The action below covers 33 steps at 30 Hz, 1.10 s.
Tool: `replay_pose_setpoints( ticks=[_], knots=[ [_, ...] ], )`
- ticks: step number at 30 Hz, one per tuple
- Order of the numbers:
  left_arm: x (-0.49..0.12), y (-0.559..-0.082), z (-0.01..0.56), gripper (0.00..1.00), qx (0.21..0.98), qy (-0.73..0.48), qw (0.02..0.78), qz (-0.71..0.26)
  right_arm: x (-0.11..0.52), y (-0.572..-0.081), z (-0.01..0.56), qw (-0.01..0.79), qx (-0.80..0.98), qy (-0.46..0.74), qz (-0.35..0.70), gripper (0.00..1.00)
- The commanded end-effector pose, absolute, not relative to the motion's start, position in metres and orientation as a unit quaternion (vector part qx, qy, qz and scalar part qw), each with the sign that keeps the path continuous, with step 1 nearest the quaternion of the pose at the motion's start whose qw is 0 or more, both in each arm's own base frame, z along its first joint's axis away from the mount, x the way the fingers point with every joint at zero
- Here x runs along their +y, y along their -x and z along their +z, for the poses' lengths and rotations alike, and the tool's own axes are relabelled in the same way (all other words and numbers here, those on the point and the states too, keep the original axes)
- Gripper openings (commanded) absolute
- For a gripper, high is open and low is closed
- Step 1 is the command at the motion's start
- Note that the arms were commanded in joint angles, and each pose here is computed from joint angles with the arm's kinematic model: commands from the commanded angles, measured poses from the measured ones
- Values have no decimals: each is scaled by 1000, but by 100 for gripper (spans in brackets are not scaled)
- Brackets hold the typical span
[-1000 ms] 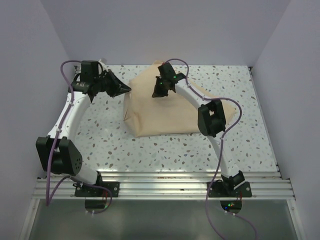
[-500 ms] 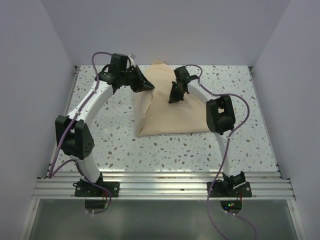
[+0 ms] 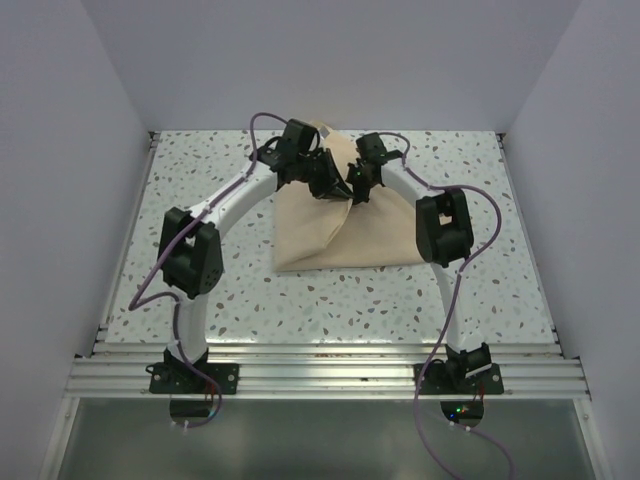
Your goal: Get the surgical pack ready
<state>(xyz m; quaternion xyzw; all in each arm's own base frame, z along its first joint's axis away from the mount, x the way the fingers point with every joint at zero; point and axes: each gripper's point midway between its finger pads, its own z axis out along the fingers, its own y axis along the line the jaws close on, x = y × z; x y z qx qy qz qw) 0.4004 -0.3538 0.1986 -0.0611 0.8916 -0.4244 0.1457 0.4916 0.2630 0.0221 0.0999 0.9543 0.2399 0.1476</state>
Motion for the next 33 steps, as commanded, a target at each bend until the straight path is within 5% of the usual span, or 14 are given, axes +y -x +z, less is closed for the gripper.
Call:
replay_pose_setpoints(
  ticks=[1,29,33],
  knots=[
    [-369,-406,210,0,881,52,151,-446,257,-471,-15,94,966,-103,216,0],
    [-398,-416,140,1,883,53,97,-457,259,-461,-23,62,965,-103,234,0],
    [-402,-411,144,30,877,30,100,-469,259,-463,-21,64,964,-103,235,0]
  ],
)
